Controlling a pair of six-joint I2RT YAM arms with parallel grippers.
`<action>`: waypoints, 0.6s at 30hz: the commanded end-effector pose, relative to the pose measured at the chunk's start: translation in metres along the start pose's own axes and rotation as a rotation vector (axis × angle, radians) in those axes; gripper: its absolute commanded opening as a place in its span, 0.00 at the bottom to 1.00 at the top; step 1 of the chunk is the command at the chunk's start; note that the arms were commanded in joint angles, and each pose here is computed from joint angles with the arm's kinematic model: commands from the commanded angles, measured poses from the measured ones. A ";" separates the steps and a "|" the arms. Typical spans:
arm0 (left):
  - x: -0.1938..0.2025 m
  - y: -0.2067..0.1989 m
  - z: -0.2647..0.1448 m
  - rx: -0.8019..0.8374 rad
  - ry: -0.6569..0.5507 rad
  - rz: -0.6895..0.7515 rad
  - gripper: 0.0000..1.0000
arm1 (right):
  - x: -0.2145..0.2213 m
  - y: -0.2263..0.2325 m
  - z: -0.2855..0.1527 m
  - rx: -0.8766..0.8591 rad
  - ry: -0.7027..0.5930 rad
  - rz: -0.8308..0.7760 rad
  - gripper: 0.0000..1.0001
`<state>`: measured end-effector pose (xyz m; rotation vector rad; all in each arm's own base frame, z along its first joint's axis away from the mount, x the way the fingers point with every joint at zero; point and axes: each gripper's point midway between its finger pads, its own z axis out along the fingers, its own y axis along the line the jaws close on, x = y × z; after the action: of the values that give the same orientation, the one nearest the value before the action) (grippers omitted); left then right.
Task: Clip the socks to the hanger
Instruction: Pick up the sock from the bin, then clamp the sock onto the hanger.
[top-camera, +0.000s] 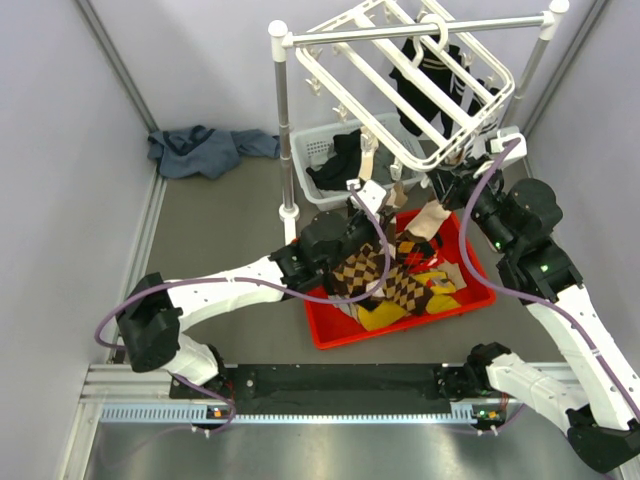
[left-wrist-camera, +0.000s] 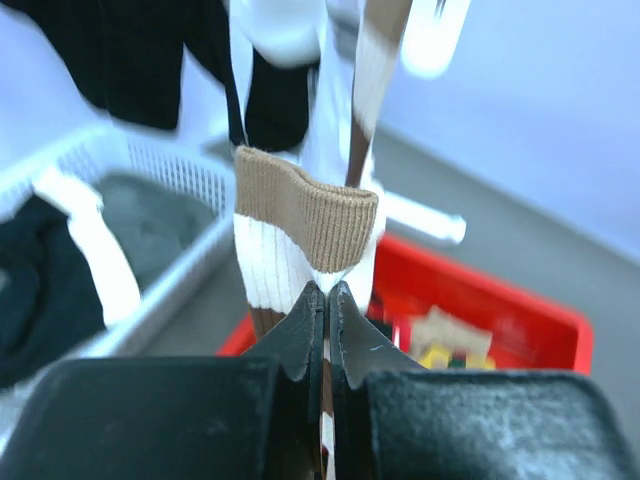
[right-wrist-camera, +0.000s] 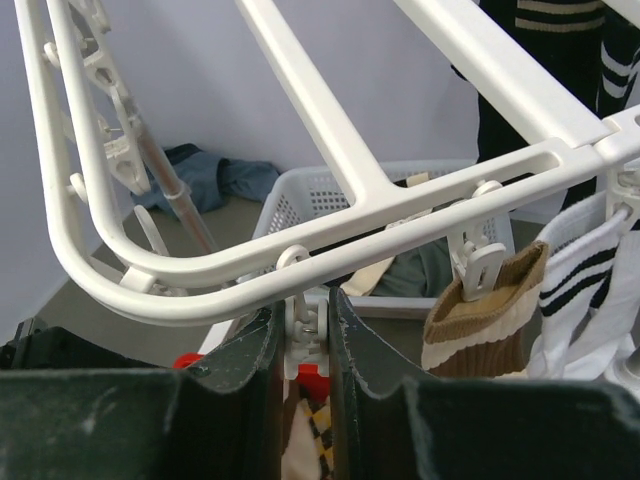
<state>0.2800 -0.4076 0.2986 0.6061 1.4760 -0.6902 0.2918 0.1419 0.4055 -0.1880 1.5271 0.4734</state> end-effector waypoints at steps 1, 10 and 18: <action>-0.052 0.003 0.008 -0.017 -0.215 0.015 0.00 | -0.018 0.009 -0.002 -0.029 -0.056 0.085 0.01; -0.054 -0.004 0.018 0.002 -0.220 0.032 0.00 | -0.021 0.011 -0.002 -0.030 -0.067 0.136 0.01; -0.063 -0.011 0.021 0.010 -0.232 0.068 0.00 | -0.014 0.009 0.002 -0.014 -0.039 0.154 0.01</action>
<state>0.2915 -0.4231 0.3161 0.6014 1.3508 -0.6635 0.2892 0.1488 0.4108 -0.0956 1.5296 0.5900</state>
